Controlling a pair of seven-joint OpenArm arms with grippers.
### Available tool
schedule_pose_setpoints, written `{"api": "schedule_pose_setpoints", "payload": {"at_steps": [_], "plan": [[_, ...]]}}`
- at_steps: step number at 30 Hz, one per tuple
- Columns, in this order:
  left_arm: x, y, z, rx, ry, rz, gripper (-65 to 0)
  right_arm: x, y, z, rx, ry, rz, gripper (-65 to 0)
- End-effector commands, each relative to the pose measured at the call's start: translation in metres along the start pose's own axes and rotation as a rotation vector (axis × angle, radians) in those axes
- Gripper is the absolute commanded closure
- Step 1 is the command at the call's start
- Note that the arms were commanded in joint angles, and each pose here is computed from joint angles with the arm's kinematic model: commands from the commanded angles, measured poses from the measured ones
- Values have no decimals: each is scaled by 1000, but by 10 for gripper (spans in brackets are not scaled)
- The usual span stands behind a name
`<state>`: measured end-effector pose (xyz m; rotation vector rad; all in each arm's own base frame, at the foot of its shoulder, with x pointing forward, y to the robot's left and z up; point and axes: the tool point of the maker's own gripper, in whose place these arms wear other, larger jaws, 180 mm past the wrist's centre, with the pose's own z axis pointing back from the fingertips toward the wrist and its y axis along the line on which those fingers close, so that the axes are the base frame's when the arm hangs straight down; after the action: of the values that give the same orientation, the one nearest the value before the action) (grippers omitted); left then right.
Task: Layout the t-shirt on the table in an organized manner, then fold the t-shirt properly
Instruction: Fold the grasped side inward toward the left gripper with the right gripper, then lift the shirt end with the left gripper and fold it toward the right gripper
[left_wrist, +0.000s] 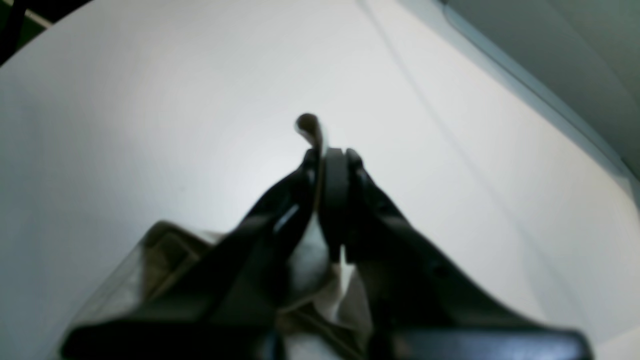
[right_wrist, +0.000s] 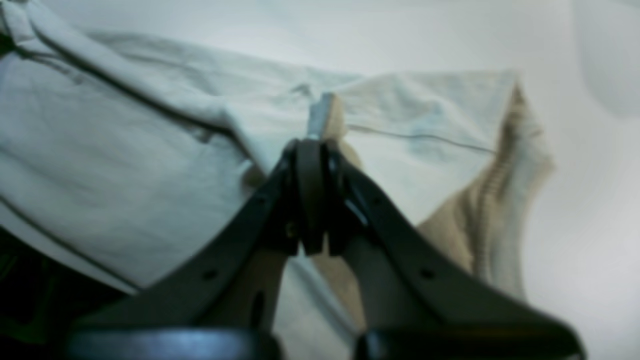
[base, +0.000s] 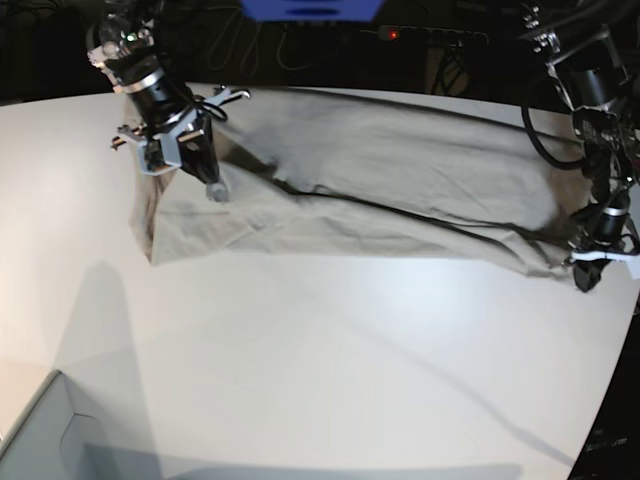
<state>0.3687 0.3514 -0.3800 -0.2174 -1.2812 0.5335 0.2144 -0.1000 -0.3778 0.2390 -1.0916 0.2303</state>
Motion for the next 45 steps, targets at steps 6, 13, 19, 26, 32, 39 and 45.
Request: {"api": "schedule_pose_setpoints", "payload": {"at_steps": [6, 13, 19, 26, 32, 39, 45], "plan": [[22, 0, 1, -18, -60, -12, 0, 0, 0, -1, 4, -33, -26, 0], [11, 6, 8, -7, -32, -17, 0, -1, -1, -1, 2, -31, -26, 0], [-5, 16, 19, 11, 3, -24, 0, 1, -1, -3, 2, -37, -24, 0], [-21, 28, 31, 34, 48, -32, -134, 2, -1, -3, 3, -40, -23, 0], [-12, 20, 48, 8, 26, -92, -333, 2, 0, -4, 5, -41, -24, 0], [12, 5, 62, -30, -30, -169, -335, 2, 0, -4, 5, -41, -24, 0], [45, 21, 60, 29, -109, -158, -335, 2, -1, -4, 5, -40, -23, 0]]}}
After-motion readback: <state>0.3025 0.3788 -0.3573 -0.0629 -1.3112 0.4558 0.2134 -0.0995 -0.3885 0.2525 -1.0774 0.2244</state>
